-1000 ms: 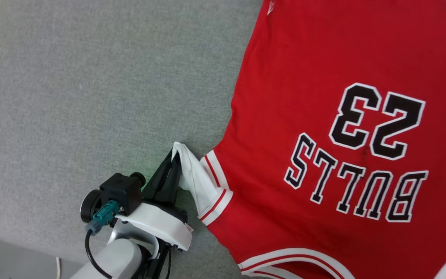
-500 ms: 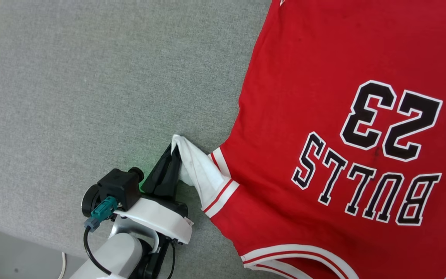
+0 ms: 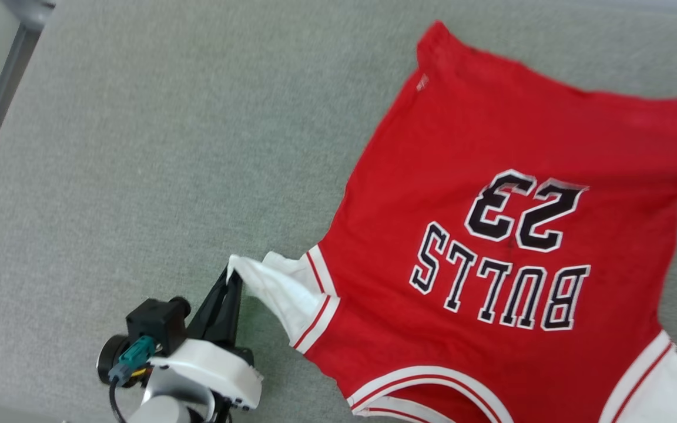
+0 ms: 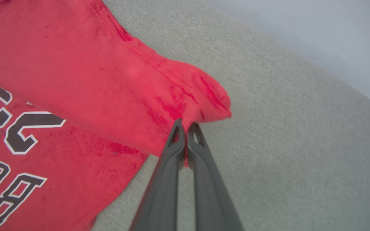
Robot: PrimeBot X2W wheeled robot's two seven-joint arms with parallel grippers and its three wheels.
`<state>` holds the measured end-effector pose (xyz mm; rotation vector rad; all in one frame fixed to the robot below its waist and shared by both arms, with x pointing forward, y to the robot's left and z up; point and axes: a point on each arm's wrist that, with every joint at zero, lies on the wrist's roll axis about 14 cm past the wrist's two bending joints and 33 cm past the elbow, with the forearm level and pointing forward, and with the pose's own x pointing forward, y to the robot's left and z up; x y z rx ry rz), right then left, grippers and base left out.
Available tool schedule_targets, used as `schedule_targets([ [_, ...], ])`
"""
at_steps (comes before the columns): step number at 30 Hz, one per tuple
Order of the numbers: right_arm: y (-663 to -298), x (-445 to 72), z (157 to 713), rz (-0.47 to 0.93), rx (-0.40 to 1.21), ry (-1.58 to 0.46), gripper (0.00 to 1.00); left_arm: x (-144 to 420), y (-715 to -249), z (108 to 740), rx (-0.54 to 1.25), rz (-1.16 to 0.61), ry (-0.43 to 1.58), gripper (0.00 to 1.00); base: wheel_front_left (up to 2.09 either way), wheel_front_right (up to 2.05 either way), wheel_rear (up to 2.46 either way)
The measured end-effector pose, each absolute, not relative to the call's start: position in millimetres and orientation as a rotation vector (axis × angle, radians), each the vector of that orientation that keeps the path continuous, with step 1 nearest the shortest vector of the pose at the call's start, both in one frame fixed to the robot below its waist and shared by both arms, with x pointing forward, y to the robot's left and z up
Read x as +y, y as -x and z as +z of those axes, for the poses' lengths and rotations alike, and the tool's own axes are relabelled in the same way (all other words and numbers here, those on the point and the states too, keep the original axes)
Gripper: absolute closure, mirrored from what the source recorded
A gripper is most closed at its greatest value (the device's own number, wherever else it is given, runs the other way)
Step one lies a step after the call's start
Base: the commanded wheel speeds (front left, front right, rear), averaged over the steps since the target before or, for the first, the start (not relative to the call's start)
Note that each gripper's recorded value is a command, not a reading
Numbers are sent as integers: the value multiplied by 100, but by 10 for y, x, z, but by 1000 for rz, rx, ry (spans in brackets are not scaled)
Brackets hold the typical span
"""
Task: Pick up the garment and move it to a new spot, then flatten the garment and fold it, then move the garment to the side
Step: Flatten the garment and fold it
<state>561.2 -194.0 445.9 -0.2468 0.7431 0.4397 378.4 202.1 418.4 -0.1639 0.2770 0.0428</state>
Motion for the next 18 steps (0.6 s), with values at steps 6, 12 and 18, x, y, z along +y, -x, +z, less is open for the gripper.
schedule_targets([
  [6, -5028, -2254, 4651, 422, 704, 226, 100, 2018, -3628, 4313, 251, 43, 176, 100, 0, 0, 0],
  [12, -4315, -2656, 4525, 345, 759, 180, 100, 1979, -3536, 4390, 237, 28, 183, 100, 0, 0, 0],
  [18, -3499, -2926, 4145, 231, 866, 41, 100, 1903, -3500, 4463, 219, 1, 188, 100, 0, 0, 0],
])
